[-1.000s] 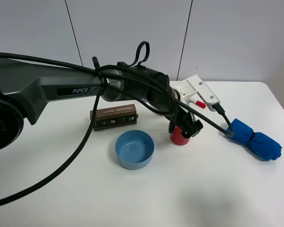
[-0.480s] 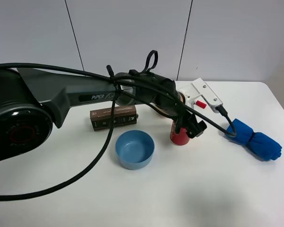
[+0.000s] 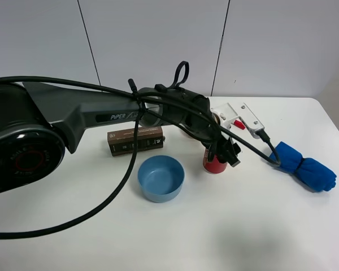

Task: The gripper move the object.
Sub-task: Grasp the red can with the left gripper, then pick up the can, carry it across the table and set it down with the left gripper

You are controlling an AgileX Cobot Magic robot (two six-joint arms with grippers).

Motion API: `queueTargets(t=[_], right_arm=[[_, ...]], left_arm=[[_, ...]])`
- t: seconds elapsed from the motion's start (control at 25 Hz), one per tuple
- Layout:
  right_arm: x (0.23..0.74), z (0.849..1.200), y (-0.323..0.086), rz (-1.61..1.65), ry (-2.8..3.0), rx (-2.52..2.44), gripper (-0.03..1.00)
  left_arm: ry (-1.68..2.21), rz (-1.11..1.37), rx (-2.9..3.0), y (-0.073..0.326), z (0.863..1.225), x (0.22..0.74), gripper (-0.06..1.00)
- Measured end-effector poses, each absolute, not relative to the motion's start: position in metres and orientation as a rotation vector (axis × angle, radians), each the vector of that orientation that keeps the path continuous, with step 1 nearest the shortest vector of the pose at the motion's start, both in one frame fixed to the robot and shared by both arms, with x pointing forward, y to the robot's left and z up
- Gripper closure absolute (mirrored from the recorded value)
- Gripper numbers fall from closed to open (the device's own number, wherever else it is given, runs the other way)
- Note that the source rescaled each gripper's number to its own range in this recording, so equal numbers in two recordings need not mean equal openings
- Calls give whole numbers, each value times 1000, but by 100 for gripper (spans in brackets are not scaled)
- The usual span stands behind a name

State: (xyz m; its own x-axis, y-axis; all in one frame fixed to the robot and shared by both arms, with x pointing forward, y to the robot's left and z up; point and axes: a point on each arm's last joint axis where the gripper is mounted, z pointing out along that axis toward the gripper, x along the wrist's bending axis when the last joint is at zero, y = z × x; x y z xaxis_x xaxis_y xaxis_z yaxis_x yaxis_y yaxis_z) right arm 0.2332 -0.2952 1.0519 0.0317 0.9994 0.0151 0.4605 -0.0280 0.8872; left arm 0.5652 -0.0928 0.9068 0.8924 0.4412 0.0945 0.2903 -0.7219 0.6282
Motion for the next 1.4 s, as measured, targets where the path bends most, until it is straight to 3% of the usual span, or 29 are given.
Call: queueTargets(t=[0.48,0.88,1.4], right_arm=[[233,1052,-295,939,1520,1583,-3],[233,1052,-295,939,1520,1583,-3],[233,1052,-295,939,1520,1583,-3]], left_arm=[[530,219,2527,-86,918,556,93],[456,290,2418,-65,1052,539,93],[759,377,2489,27,1095,576,93]])
